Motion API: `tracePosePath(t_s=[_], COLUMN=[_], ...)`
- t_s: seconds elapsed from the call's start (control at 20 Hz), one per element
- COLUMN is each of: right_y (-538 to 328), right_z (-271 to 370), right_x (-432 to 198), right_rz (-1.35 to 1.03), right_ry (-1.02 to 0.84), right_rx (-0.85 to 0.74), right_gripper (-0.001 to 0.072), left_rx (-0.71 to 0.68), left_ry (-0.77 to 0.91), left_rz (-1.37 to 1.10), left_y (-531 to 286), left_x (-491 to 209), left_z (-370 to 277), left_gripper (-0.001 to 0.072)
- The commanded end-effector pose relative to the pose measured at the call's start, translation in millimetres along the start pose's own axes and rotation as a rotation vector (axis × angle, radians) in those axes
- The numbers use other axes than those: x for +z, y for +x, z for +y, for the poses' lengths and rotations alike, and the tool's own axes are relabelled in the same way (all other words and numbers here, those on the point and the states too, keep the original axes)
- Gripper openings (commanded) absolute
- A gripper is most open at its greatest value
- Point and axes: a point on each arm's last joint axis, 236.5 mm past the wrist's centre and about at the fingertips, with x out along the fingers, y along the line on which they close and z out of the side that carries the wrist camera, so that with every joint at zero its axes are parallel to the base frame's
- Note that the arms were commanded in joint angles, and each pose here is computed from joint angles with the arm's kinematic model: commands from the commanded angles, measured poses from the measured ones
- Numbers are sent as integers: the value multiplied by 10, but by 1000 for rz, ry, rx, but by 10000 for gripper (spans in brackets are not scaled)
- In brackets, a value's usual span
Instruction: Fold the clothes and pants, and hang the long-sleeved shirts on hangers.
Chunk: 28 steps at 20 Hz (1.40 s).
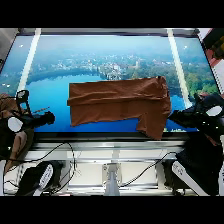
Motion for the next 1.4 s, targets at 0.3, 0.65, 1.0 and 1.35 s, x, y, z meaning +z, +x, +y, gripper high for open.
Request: tracePosePath(t_s=[0.3,0.65,1.0,1.35], right_y=[429,462,486,521], right_z=[66,276,183,-18], right_x=[-413,-295,-280,-275], right_rz=[251,200,187,190], right_ry=[-21,-83,-149,-156], right_rx=[128,252,217,131], right_gripper=[444,365,364,297], left_rx=[0,0,-57,-97], left_ry=[-11,-11,-55,-96], left_rz=[-12,-12,-10,50], left_y=[51,51,58,166], left_x=[10,11,1,-230], left_z=[7,7,-125,-205], left_gripper=[474,475,475,475])
